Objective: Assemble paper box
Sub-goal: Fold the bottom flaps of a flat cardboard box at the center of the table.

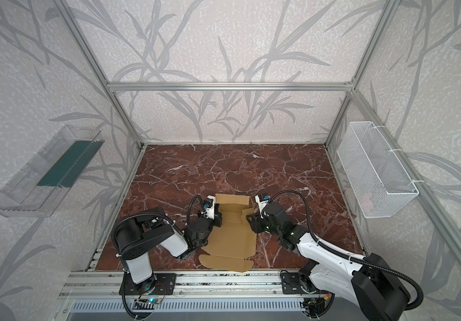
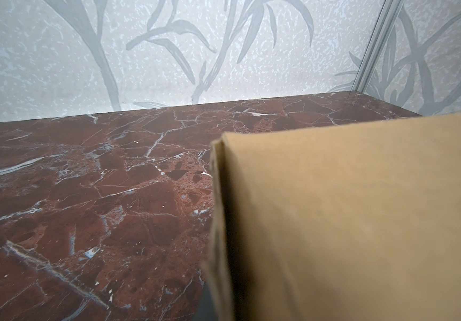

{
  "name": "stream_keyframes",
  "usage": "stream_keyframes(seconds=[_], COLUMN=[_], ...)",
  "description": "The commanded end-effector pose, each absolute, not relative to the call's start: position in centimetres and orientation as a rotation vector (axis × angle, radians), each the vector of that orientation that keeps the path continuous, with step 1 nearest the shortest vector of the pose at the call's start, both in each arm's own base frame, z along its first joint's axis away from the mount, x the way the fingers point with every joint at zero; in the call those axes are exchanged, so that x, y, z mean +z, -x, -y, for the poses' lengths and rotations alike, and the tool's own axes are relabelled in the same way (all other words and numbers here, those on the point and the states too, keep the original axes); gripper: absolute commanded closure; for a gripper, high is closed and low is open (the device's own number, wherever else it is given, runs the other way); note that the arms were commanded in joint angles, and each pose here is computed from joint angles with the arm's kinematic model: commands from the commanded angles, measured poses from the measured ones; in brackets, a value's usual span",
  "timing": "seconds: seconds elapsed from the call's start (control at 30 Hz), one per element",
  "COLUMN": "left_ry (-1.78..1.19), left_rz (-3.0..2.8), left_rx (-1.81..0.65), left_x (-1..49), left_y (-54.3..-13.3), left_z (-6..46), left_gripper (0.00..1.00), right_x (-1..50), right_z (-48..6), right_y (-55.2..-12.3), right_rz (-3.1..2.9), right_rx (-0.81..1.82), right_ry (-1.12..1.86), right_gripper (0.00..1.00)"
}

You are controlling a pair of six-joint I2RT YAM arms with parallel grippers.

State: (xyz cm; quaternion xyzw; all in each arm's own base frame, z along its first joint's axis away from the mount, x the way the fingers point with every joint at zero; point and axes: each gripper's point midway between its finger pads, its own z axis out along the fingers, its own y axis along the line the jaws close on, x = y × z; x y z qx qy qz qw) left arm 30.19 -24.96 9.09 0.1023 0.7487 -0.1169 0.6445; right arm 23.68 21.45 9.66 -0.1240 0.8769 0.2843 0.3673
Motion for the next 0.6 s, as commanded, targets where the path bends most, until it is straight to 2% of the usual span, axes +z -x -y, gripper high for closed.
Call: stream_keyframes(seconds=[0.0,0.3,0.57], left_ry=[-0.249,-0.23,-0.228], left_rz=[-1.701,-1.697,-1.697], left_rx=[-0.253,-0.218,-0.197], left_x=[8.8,8.9,8.8], left_y=[-29.9,-29.8,-29.5], left_z=[25.2,24.8,24.7], left_gripper=[1.0,1.0,1.0], right_x=[11.4,11.5,12.0], right_z=[-21.8,-23.5,-22.0], right_y=[-24.8,-24.3,-25.0], right_rz=[-2.186,-2.164,-2.144], right_rx=[0.682,0.595,0.525], right_ry=[0.319,0.38,0.297], right_gripper=[0.53,0.54,0.63])
